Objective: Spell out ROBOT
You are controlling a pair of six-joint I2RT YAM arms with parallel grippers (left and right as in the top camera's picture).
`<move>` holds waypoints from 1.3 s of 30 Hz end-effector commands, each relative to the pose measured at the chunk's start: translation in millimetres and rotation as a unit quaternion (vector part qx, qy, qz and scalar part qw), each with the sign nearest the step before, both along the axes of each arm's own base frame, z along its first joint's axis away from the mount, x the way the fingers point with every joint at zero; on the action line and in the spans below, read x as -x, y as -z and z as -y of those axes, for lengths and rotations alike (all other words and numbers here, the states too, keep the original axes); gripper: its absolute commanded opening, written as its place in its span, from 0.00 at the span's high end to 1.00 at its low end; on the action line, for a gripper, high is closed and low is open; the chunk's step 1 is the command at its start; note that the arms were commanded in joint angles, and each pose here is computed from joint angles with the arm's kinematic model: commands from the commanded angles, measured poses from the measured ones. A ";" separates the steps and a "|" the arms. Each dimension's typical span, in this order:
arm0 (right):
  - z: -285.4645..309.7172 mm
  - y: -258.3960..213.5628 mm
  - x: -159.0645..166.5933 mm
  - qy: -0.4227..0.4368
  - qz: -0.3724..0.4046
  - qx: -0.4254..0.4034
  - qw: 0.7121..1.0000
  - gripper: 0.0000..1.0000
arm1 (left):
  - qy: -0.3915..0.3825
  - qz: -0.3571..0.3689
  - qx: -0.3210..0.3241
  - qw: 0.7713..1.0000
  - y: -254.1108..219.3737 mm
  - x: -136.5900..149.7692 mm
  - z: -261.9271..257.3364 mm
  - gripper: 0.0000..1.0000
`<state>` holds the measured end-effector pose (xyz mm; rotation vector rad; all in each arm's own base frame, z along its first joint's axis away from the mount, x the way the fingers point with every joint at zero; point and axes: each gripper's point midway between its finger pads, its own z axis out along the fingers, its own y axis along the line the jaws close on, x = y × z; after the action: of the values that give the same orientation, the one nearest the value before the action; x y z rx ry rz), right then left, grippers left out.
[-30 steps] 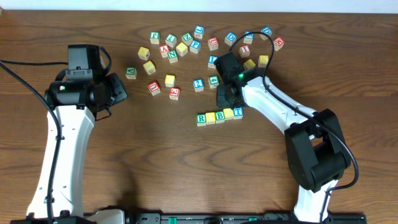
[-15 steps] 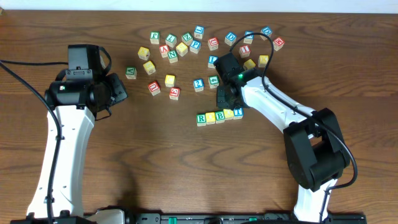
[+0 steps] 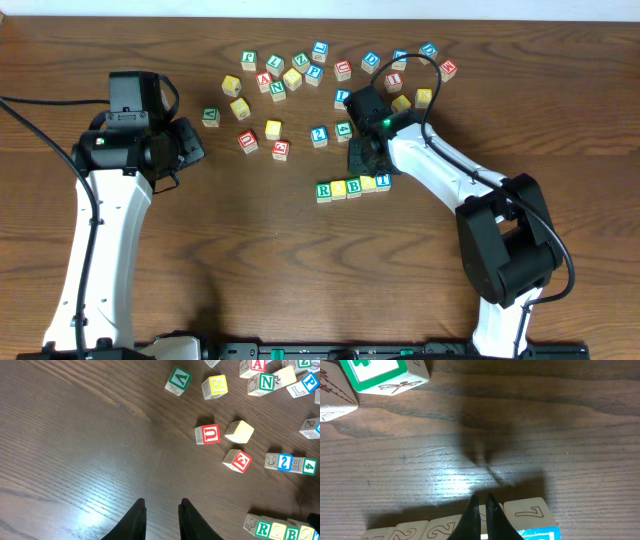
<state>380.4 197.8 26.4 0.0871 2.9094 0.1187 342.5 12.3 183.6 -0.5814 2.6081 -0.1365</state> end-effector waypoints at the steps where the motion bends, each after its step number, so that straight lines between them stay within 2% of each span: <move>1: -0.1 4.2 -3.8 -0.008 0.001 -0.001 1.000 0.99 | 0.005 -0.002 -0.010 1.000 0.3 -0.2 -3.2 0.78; 10: -17.2 -14.7 -17.2 -0.044 0.021 -0.030 0.998 0.99 | 0.005 -0.002 -0.010 1.000 0.3 -0.2 -3.2 0.78; 22: -33.7 -36.8 -0.7 -0.113 0.001 -0.062 0.992 0.99 | 0.005 -0.001 -0.010 1.000 0.2 -0.4 -3.2 0.78; 29: -22.4 -53.0 26.9 -0.118 -0.037 -0.045 0.991 0.99 | 0.005 -0.002 -0.010 1.000 0.3 -0.1 -3.2 0.78; 34: -17.4 -44.9 55.6 -0.127 -0.088 -0.023 0.988 0.99 | 0.005 -0.002 -0.010 1.000 0.2 -0.3 -3.2 0.78; 39: -23.0 -30.4 71.5 -0.136 -0.100 -0.010 0.986 0.99 | 0.005 -0.002 -0.010 1.000 0.3 -0.2 -3.2 0.78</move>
<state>320.0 216.0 58.0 -0.2720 3.1076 0.2074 342.4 12.3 183.5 -0.5819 2.6083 -0.1365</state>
